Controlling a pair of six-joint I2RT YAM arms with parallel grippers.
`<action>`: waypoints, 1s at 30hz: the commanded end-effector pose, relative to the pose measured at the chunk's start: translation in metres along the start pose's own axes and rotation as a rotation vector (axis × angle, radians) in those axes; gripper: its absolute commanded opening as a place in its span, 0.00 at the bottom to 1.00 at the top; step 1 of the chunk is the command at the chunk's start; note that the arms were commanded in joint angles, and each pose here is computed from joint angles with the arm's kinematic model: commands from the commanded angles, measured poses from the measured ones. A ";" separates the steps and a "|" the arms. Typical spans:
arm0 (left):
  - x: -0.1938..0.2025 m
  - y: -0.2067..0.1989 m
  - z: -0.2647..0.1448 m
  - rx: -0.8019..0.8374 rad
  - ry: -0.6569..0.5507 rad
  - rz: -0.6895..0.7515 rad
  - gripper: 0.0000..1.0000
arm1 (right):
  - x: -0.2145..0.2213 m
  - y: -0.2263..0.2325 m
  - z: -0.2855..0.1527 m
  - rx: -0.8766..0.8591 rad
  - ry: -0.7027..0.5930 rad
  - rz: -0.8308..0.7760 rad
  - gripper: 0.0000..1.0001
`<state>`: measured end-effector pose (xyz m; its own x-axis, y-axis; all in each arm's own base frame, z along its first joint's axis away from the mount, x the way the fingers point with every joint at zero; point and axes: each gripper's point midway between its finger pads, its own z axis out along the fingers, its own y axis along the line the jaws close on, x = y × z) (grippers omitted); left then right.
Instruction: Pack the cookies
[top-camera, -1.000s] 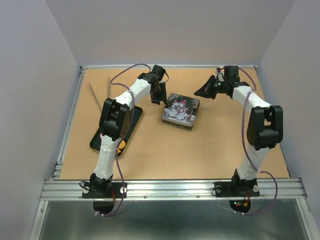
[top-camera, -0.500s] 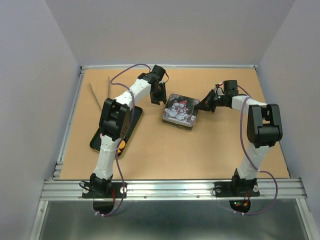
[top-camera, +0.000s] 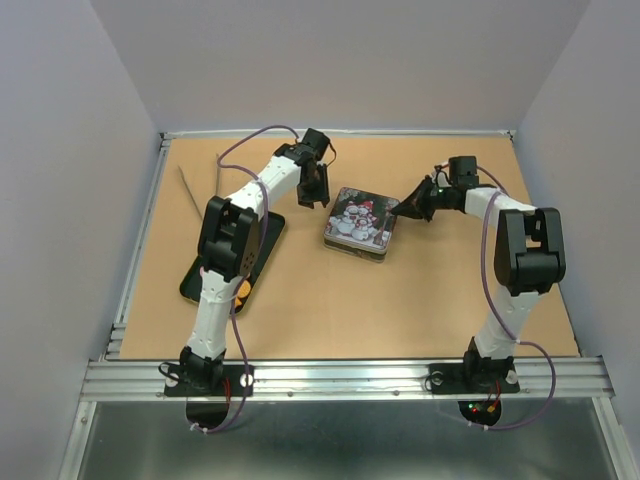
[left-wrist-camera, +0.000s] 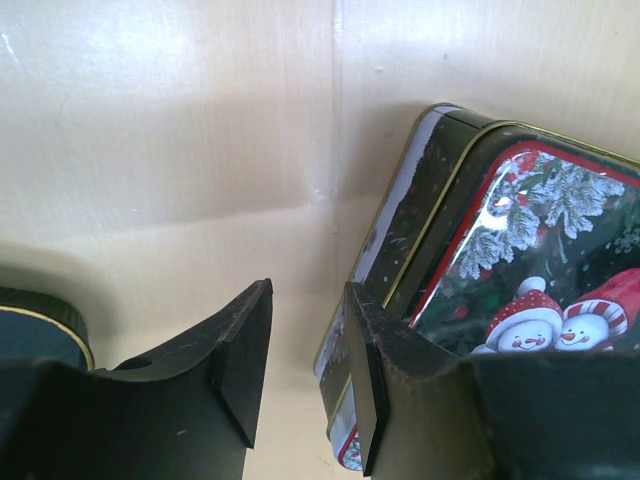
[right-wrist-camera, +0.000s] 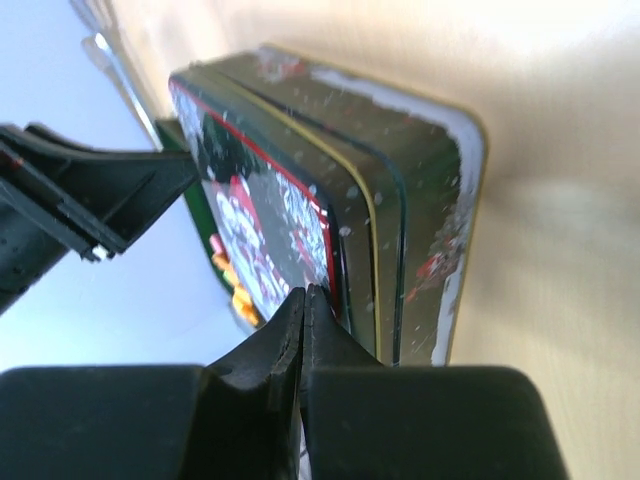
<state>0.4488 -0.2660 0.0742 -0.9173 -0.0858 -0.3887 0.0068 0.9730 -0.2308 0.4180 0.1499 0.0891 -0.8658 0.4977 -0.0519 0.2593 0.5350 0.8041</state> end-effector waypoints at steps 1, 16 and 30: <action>-0.037 0.008 -0.051 -0.019 -0.125 -0.011 0.47 | -0.030 0.006 -0.021 0.094 -0.124 -0.038 0.00; -0.087 0.067 -0.154 -0.035 -0.362 -0.128 0.52 | -0.017 0.127 -0.110 -0.110 -0.222 -0.222 0.01; -0.067 0.111 -0.278 -0.085 -0.774 -0.125 0.99 | 0.049 0.127 -0.180 -0.089 -0.349 -0.444 0.77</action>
<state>0.4085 -0.1171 0.2779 -0.5428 -0.2793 -0.7921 -0.1047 0.9582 -0.2661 0.3466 0.1281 0.2987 -0.7114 0.4598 -0.5315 -0.1429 0.6458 0.7501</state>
